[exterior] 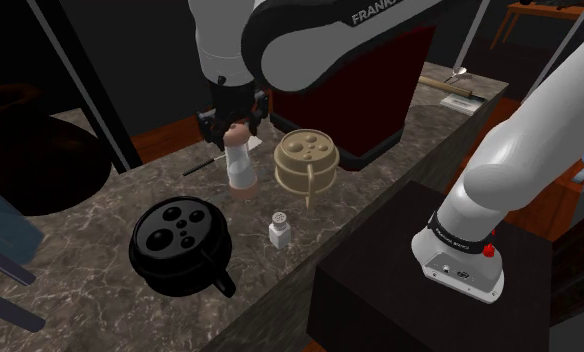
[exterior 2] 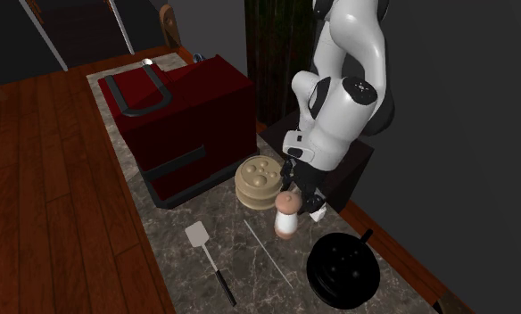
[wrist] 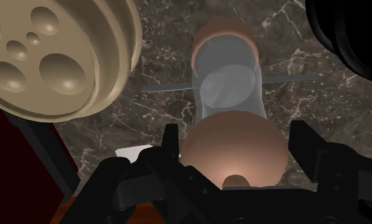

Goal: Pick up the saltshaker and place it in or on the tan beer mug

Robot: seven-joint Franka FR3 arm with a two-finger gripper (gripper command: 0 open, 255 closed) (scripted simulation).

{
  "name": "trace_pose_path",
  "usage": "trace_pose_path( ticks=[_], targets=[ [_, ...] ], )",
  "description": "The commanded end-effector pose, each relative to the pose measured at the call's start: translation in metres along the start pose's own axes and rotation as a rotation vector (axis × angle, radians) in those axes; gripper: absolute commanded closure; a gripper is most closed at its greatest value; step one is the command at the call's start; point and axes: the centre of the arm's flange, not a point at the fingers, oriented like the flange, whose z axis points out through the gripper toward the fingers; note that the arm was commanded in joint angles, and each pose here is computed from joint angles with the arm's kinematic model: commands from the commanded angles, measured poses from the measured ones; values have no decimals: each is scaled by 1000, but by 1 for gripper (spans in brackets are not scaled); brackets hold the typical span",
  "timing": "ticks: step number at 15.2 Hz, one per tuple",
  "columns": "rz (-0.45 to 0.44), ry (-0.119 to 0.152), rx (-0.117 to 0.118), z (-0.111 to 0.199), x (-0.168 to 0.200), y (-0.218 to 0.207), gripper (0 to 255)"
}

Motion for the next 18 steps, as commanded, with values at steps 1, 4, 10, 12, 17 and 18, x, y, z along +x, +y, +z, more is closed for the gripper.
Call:
trace_pose_path(
  ticks=[1, 4, 10, 12, 17, 18],
  targets=[
    [0, 0, 0, -11, 3, 0, 255],
    [0, 0, 0, -26, 7, 1, 255],
    [0, 0, 0, -56, 16, 3, 255],
    [0, 0, 0, -67, 19, 4, 255],
    [0, 0, 0, -92, 26, 6, 255],
    [0, 0, 0, -97, 28, 6, 255]
  ],
)
